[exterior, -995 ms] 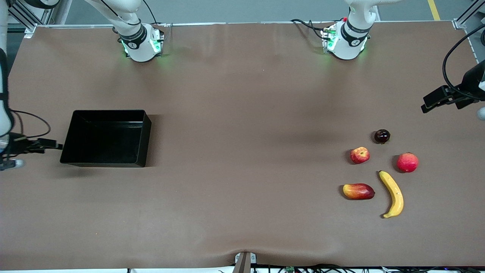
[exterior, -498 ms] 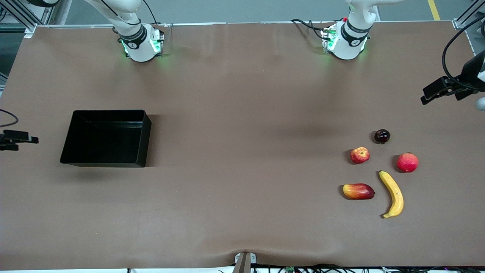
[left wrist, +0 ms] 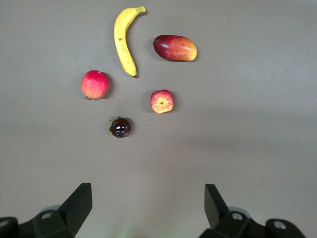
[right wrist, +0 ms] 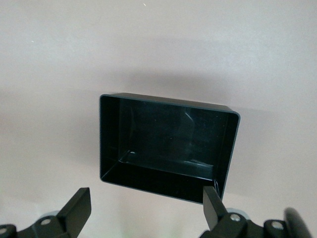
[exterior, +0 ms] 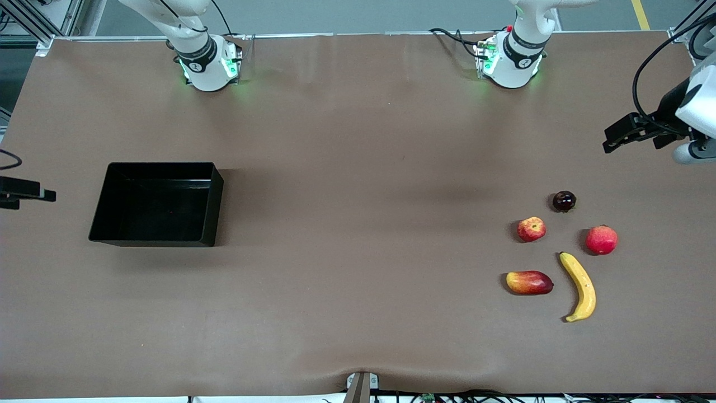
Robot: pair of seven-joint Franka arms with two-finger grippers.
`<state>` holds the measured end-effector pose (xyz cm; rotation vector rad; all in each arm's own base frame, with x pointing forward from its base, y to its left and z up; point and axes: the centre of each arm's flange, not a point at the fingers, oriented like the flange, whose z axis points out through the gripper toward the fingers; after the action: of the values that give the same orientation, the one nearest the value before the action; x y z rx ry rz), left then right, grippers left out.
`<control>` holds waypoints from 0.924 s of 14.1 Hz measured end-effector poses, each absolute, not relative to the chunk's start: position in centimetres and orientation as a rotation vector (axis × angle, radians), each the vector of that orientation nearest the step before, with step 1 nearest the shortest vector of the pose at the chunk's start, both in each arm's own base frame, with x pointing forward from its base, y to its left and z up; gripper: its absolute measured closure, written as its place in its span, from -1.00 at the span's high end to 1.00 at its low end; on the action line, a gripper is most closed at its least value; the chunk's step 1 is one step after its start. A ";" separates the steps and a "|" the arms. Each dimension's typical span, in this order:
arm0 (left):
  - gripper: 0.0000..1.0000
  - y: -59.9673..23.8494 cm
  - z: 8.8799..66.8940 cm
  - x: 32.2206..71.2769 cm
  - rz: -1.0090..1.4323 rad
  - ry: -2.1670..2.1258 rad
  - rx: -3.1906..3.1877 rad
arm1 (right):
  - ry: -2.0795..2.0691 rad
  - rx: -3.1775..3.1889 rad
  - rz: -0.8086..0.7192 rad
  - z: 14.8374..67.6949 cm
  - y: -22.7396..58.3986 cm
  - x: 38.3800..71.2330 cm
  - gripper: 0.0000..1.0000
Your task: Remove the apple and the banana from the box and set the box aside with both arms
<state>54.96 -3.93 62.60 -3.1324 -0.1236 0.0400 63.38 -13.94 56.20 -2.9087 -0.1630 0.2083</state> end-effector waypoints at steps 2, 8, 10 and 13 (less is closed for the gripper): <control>1.00 -4.2 62.6 54.9 0.040 -0.121 -3.127 | -0.211 -2.973 0.224 58.8 -11.6 62.4 1.00; 1.00 -4.4 63.2 55.0 0.013 -0.114 -3.117 | -0.150 -3.043 0.233 61.8 -6.6 60.2 1.00; 1.00 -4.3 63.4 55.0 0.008 -0.114 -3.115 | -0.132 -3.065 0.181 61.2 -7.2 59.2 1.00; 1.00 -4.3 63.4 55.0 0.007 -0.115 -3.114 | -0.129 -3.077 0.101 59.7 -7.1 56.8 1.00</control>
<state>55.02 -4.28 63.41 -3.1141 -0.1154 0.0071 56.80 -7.12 59.74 -3.0767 -0.1286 0.1007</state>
